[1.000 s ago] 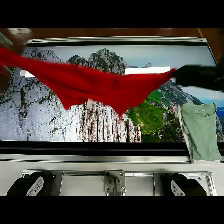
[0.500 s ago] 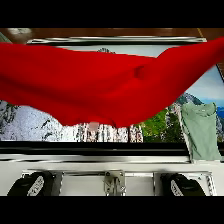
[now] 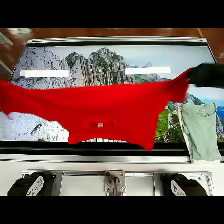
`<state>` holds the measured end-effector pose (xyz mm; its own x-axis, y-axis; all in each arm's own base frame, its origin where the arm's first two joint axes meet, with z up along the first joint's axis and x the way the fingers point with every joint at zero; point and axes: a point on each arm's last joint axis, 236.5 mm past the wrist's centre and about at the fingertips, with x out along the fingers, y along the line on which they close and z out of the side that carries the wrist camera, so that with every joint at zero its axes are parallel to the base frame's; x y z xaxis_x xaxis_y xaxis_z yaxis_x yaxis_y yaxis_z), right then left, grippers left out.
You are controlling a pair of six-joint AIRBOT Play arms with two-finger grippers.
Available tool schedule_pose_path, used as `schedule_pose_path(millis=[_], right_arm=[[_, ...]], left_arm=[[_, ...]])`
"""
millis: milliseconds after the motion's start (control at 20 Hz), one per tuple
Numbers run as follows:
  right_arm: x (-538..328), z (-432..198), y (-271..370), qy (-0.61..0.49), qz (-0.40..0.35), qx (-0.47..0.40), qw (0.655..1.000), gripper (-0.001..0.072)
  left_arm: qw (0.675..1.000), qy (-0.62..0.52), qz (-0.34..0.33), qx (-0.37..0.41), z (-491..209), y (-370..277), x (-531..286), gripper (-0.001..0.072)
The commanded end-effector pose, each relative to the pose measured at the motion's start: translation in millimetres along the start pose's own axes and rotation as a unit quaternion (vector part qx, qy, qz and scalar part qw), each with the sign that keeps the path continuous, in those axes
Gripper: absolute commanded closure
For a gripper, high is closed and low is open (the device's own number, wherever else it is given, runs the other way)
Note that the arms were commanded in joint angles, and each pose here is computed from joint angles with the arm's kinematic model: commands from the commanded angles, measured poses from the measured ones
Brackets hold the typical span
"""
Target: Fold the shirts.
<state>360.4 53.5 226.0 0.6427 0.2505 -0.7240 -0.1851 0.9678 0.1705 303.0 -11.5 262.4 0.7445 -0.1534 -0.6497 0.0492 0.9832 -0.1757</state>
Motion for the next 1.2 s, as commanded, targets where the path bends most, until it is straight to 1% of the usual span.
schedule_pose_path(millis=[0,100,250,350,450,550,650,800,850,900,950,1050,1150], right_arm=[[100.3,-42.8,-9.1,0.107,0.036,0.073,0.991,0.0652],[147.7,-46.6,-9.1,0.125,0.061,0.108,0.984,0.0652],[202.2,-35.6,-14.5,0.099,0.078,0.172,0.977,0.0652],[226.5,-30.8,-20.3,0.084,0.079,0.213,0.97,0.0652],[243.3,-34.9,-24.7,0.086,0.077,0.234,0.965,0.0652],[253.2,-44.6,-26.7,0.101,0.075,0.239,0.963,0.0652],[255.9,-47.8,-27.1,0.106,0.074,0.24,0.962,0.0652],[254.3,-45.4,-22.5,0.105,0.085,0.248,0.959,0.0644],[251.5,-46.5,-19.4,0.11,0.091,0.246,0.959,0.0582],[245.5,-48.7,-18.5,0.118,0.096,0.235,0.96,0.0261],[235.5,-52.7,-17.0,0.133,0.105,0.209,0.963,0.0081],[207.1,-75.1,-26.4,0.191,0.108,0.173,0.96,0.0082],[171.3,-128.8,-50.5,0.306,0.083,0.179,0.931,0.0083]], left_arm=[[0.995,0.053,-0.046,-0.071,-43.5,3.2,86.5,0.0671],[0.989,0.036,-0.07,-0.123,-36.2,4.7,129.2,0.0671],[0.978,0.028,-0.083,-0.192,-28.1,16.9,188.3,0.067],[0.967,0.064,-0.091,-0.23,-45.5,20.0,222.6,0.0671],[0.955,0.111,-0.099,-0.258,-70.5,19.5,248.9,0.067],[0.948,0.142,-0.099,-0.266,-88.5,20.8,263.0,0.067],[0.948,0.145,-0.099,-0.267,-90.2,21.5,264.8,0.067],[0.957,0.134,-0.108,-0.233,-80.4,18.7,257.3,0.067],[0.959,0.136,-0.115,-0.22,-77.0,16.1,253.1,0.067],[0.961,0.138,-0.121,-0.208,-73.5,14.1,248.3,0.067],[0.962,0.143,-0.129,-0.194,-70.2,12.0,241.8,0.067],[0.964,0.156,-0.145,-0.159,-64.9,8.8,227.7,0.067],[0.964,0.168,-0.159,-0.131,-62.3,6.7,215.4,0.067]])
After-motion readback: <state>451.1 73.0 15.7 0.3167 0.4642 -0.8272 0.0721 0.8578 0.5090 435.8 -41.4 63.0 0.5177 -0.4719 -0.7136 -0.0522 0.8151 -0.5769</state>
